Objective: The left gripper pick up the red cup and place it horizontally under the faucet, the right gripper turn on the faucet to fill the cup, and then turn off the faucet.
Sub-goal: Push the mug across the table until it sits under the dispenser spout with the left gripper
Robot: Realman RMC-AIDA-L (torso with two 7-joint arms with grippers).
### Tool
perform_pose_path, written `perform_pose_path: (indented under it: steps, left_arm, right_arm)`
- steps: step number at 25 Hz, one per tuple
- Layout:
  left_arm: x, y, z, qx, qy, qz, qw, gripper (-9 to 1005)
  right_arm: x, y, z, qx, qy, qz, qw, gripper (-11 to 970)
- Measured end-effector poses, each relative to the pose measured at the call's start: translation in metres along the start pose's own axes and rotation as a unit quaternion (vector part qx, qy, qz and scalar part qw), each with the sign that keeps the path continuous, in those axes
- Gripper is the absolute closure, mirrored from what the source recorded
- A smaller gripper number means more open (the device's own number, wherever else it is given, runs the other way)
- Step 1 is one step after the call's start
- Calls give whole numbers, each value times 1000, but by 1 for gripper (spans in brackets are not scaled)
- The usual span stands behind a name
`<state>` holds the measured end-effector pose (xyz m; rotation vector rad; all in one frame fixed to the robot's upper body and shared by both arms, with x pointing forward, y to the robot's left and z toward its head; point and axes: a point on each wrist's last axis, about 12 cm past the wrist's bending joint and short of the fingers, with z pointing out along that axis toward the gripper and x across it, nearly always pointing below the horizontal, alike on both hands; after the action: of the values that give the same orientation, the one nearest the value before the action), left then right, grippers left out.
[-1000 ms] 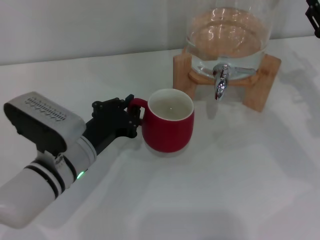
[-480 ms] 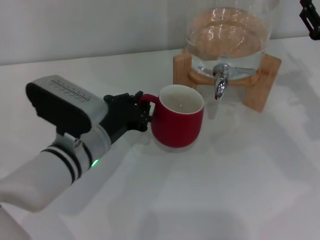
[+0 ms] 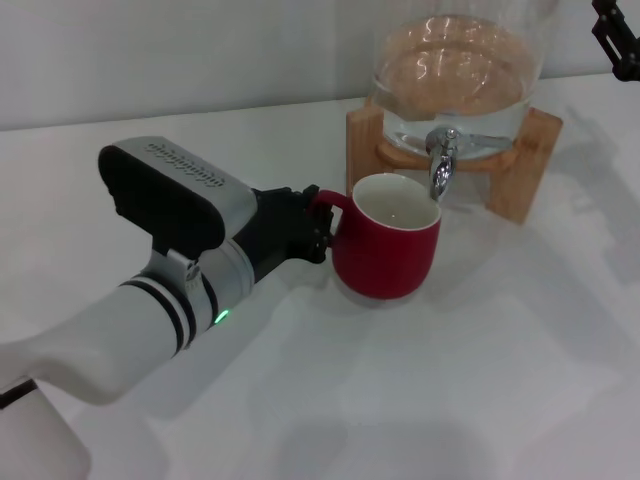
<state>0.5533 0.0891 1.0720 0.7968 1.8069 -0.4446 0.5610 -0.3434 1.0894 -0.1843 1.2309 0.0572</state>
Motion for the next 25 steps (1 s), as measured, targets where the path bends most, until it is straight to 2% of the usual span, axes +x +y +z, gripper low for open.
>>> perform_pose_path:
  steps: [9,25]
  left_arm:
    - [1,-6,9,11,24,6,1000,859]
    - [-5,-2,20,15,31,17,999,858]
  right_arm:
    - [-1,2,0,-8,-5,0,1000,342]
    - [-1,4,-5,-17,-9,-1,1000,342]
